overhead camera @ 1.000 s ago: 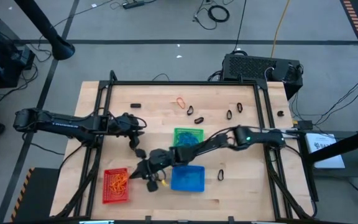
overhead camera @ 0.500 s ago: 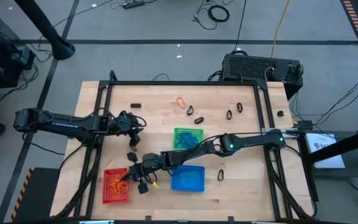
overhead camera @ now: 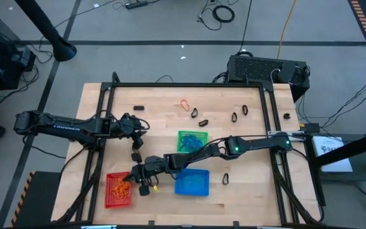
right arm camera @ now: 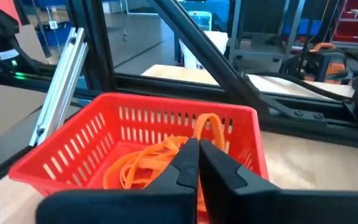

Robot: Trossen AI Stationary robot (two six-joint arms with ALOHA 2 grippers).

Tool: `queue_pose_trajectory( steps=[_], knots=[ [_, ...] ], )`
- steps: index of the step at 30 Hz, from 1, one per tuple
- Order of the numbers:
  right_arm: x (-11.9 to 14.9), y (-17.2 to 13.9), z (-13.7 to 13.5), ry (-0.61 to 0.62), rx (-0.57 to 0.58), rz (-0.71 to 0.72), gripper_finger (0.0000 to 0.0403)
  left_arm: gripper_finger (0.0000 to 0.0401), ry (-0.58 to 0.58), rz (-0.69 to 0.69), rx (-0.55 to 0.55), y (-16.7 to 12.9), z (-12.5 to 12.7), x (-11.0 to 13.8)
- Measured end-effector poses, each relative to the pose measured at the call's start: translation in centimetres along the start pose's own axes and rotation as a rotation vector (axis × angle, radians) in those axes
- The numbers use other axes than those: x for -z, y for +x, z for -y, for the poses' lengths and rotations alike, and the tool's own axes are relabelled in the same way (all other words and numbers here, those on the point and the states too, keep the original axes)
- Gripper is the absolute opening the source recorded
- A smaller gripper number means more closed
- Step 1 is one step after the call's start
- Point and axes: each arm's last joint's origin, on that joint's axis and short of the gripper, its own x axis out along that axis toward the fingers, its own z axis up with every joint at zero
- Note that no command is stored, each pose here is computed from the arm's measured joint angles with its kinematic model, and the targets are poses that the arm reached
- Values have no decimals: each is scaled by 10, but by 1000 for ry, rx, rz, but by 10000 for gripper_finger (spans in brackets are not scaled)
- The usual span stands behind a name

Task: Sort rubber bands into baskets
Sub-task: Put the orange rubberband into the red bin

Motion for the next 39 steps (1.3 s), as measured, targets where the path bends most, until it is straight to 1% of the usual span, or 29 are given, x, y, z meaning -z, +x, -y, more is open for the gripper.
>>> queue_pose_trajectory(
  steps=[4, 9, 12, 15, 17, 20, 23, 25, 27, 30, 32, 34, 36, 39],
  knots=[
    [0, 0, 0, -15, -1, 0, 24, 121, 18, 0, 0, 0, 0, 0],
    [1, -1, 2, -20, 1, -53, 67, 121, 19, -1, 0, 0, 0, 0],
    [-9, -5, 6, -16, 4, -95, 95, 121, 21, -1, 0, 0, 0, 0],
    [-28, -13, 11, -42, 9, -174, 115, 121, 17, -1, 0, 0, 0, 0],
    [-45, -24, 14, -30, -23, -259, 122, 121, -17, 22, 2, -1, -1, -2],
    [-71, -46, 23, 22, -133, -392, 124, 121, -54, 98, 12, -6, -4, -10],
    [-91, -72, 31, 85, -217, -535, 122, 121, -53, 142, -2, -7, -7, -14],
    [-104, -92, 33, 98, -251, -647, 121, 121, -68, 176, -13, -8, -8, -17],
    [-115, -114, 30, 85, -277, -767, 121, 121, -72, 181, -21, -8, -9, -18],
    [-135, -145, 35, 91, -297, -879, 120, 121, -51, 183, -24, -8, -9, -18],
    [-145, -164, 49, 95, -274, -923, 120, 121, -42, 178, -22, -8, -9, -18],
    [-149, -178, 67, 93, -211, -966, 120, 121, -39, 180, 10, -7, -7, -19],
    [-148, -188, 92, 105, -134, -988, 120, 121, -31, 177, 53, -7, -3, -19],
    [-142, -210, 136, 184, -34, -1025, 120, 121, -21, 178, 95, -6, 2, -19]
  ],
)
